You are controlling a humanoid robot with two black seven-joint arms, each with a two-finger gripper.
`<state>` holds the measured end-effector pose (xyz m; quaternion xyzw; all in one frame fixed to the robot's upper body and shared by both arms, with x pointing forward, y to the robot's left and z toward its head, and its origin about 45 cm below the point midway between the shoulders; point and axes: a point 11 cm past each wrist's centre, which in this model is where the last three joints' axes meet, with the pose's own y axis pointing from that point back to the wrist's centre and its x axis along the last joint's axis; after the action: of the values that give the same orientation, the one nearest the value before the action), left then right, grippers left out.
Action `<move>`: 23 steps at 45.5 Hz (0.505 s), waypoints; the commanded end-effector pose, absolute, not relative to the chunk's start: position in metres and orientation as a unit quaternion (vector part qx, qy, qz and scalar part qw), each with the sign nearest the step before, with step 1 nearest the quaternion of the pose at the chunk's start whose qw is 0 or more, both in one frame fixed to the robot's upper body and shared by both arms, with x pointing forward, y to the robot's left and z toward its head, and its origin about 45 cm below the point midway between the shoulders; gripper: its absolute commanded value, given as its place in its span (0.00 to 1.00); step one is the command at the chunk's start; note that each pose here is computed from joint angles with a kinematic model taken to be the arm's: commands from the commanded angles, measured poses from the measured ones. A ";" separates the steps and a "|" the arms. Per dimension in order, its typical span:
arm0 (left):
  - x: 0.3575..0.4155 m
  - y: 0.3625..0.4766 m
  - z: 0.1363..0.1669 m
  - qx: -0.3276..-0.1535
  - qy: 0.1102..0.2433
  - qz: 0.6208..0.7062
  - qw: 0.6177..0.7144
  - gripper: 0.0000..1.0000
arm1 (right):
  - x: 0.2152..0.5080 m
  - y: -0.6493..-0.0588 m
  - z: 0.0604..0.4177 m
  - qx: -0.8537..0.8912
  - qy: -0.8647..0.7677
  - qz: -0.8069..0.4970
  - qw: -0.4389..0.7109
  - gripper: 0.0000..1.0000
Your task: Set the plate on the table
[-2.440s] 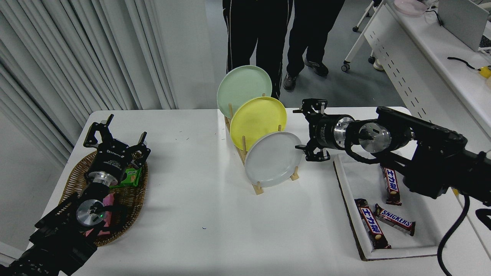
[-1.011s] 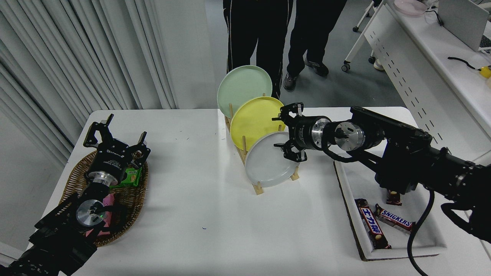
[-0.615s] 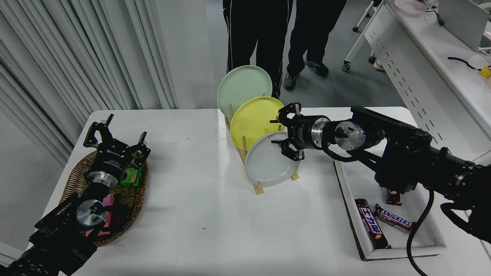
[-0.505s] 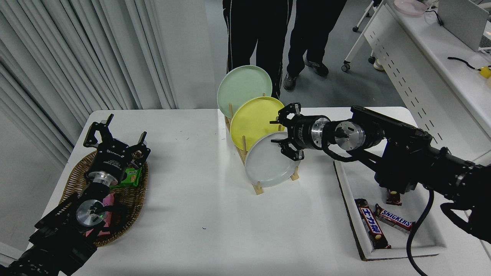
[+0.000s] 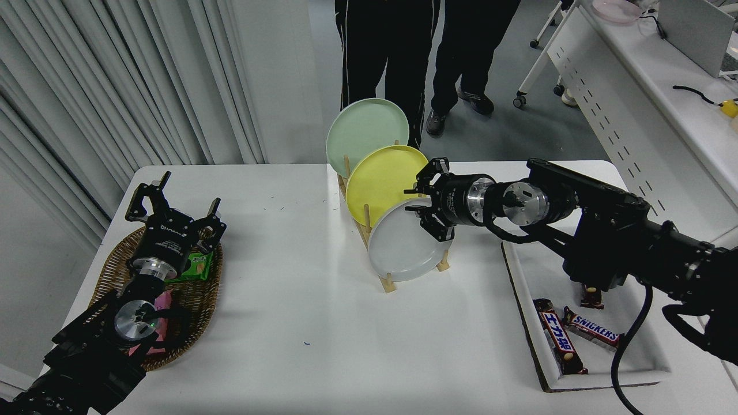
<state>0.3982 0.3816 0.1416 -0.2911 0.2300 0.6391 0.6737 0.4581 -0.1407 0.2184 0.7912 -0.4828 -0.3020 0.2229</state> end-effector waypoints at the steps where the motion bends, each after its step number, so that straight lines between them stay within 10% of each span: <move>1: 0.3981 0.382 0.1413 -0.291 0.230 0.639 0.674 1.00 | 0.458 -0.141 0.219 0.790 -0.484 -0.303 0.224 0.24; 23: 0.3981 0.382 0.1413 -0.291 0.230 0.639 0.674 1.00 | 0.458 -0.144 0.216 0.785 -0.489 -0.306 0.225 0.18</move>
<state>0.3982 0.3816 0.1416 -0.2911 0.2300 0.6392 0.6737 0.4581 -0.1423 0.2172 0.7869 -0.4874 -0.3049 0.2243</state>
